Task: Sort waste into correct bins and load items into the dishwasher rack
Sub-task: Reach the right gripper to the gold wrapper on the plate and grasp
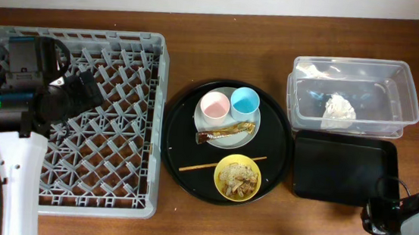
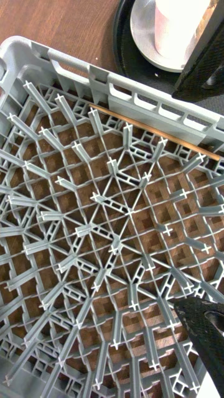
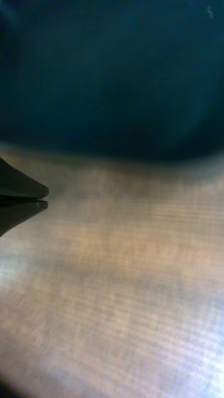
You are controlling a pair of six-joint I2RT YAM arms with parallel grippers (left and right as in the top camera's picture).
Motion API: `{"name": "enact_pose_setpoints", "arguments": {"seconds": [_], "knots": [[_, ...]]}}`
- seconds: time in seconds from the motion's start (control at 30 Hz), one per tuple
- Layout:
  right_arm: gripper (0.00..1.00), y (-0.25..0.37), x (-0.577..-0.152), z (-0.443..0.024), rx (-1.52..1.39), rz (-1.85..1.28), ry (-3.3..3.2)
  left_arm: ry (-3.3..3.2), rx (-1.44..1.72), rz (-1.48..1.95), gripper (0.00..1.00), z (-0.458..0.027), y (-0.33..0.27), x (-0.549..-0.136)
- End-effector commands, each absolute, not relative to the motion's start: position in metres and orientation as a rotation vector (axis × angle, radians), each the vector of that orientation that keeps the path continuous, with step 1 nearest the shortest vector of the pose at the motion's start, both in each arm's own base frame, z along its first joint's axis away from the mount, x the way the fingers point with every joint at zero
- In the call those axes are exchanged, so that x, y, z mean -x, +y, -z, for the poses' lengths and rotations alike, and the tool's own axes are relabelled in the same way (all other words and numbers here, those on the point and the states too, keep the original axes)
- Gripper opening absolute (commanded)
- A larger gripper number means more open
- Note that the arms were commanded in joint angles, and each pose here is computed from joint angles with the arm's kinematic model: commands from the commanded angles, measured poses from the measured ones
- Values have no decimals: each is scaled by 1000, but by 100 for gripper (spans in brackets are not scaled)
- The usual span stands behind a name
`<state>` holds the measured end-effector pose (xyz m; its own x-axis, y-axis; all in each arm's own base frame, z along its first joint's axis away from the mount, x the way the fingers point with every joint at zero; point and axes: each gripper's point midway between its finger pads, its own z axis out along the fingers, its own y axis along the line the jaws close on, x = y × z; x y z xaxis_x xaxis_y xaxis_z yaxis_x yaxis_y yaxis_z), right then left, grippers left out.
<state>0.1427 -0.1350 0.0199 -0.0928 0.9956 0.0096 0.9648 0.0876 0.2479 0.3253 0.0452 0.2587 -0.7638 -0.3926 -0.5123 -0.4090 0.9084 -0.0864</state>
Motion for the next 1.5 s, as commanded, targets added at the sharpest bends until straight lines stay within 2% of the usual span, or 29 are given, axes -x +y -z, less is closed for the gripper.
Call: {"name": "enact_pose_setpoints", "arguments": {"seconds": [0.0, 0.2, 0.27, 0.33, 0.43, 0.53, 0.6, 0.67, 0.73, 0.8, 0.83, 0.87, 0.97, 1.0, 1.03, 1.17, 1.2, 1.3, 1.33, 1.47], "knots": [[4, -131, -151, -23, -1903, -357, 2225, 2508, 586, -26, 99, -265, 45, -324], [4, -136, -160, -25, -1855, -370, 2203, 2508, 586, -25, 99, -265, 45, -324], [4, -130, -177, -33, -1685, -489, 2232, 2508, 586, -25, 99, -265, 45, -324], [4, -131, -179, -34, -1666, -490, 2230, 2507, 585, -25, 99, -265, 45, -324], [12, -132, -179, -34, -1662, -486, 2229, 2508, 586, -26, 99, -265, 45, -324], [9, -121, -169, -35, -1685, -503, 2296, 2507, 586, -25, 99, -265, 45, -324], [9, -122, -169, -51, -1683, -512, 2316, 2508, 586, -26, 99, -265, 45, -324], [9, -124, -172, -89, -1626, -510, 2360, 2507, 585, -25, 99, -265, 45, -324], [16, -126, -179, -133, -1479, -492, 2408, 2508, 586, -26, 99, -265, 45, -324], [30, -105, -208, -185, -1130, -477, 2517, 2507, 586, -25, 99, -265, 45, -324], [39, -81, -225, -201, -920, -483, 2578, 2508, 586, -26, 99, -265, 45, -324], [43, -50, -239, -209, -691, -506, 2636, 2508, 586, -25, 99, -265, 45, -324], [47, 71, -260, -212, 74, -597, 2710, 2508, 586, -26, 99, -265, 45, -324], [48, 103, -263, -212, 227, -629, 2690, 2508, 586, -26, 99, -265, 45, -324], [76, 139, -268, -209, 279, -639, 2681, 2508, 586, -25, 99, -265, 45, -324], [74, 202, -303, -160, -342, -455, 2719, 2508, 586, -26, 99, -265, 45, -324], [72, 209, -306, -150, -405, -449, 2724, 2508, 586, -26, 99, -265, 45, -324], [61, 229, -319, -90, -740, -418, 2771, 2507, 586, -25, 99, -265, 45, -324], [56, 231, -322, -73, -818, -395, 2778, 2508, 586, -26, 99, -265, 45, -324], [57, 243, -338, -49, -868, -424, 2749, 2507, 585, -25, 99, -265, 45, -324]]}}
